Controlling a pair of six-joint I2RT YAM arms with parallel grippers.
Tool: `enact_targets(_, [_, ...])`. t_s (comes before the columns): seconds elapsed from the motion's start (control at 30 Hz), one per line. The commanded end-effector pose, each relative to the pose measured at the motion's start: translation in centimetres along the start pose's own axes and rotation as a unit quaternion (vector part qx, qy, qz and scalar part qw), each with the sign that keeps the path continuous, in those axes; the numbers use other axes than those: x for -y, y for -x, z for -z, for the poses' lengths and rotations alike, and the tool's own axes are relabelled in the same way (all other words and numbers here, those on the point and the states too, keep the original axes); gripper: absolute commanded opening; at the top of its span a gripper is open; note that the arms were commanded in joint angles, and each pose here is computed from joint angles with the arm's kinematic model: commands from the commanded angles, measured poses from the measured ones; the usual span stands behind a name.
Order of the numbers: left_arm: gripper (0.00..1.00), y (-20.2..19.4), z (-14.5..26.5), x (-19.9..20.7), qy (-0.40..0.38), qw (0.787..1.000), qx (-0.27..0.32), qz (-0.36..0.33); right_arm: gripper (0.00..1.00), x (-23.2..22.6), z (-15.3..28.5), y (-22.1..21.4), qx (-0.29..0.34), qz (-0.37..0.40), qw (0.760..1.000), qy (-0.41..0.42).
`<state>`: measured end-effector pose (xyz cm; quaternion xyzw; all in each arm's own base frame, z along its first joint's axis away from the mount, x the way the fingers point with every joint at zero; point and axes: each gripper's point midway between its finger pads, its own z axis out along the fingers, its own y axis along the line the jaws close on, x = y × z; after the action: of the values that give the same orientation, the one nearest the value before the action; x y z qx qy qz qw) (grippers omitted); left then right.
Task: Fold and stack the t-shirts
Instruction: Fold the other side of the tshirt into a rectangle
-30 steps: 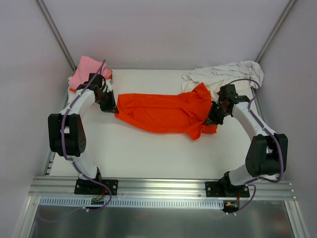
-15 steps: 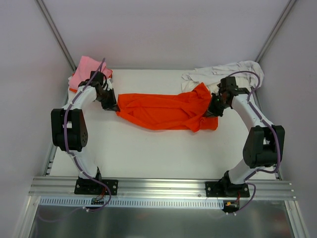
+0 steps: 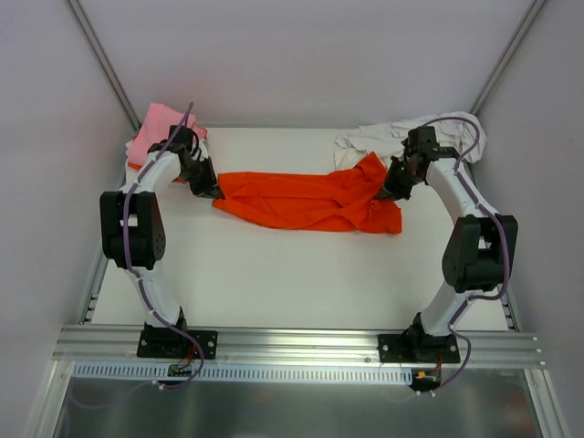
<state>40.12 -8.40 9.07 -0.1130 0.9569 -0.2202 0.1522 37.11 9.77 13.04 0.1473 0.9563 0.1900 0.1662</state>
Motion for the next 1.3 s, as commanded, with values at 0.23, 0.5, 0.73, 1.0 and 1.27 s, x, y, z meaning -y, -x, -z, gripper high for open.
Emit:
enact_targets(0.23, [0.00, -0.6, -0.7, -0.7, 0.012, 0.999, -0.030, 0.019, 0.00, -0.3, -1.5, 3.2, 0.000, -0.003, 1.000, 0.006])
enact_targets(0.5, [0.00, -1.0, -1.1, -1.2, 0.020, 0.999, -0.037, 0.018, 0.00, -0.4, -2.9, 6.0, 0.005, -0.012, 1.000, 0.006])
enact_targets(0.73, [0.00, -1.0, -1.3, -1.4, 0.023, 0.999, -0.042, 0.019, 0.00, -1.7, -3.4, 9.0, 0.019, -0.017, 0.999, 0.021])
enact_targets(1.0, [0.00, -1.0, -1.3, -1.4, 0.025, 0.998, -0.050, 0.021, 0.20, -1.7, -6.9, 10.0, -0.014, -0.037, 0.999, 0.030])
enact_targets(1.27, [0.00, -0.4, -1.0, -1.0, 0.023, 0.999, -0.046, 0.018, 0.99, -1.9, -7.3, 10.3, -0.018, -0.032, 0.999, 0.032])
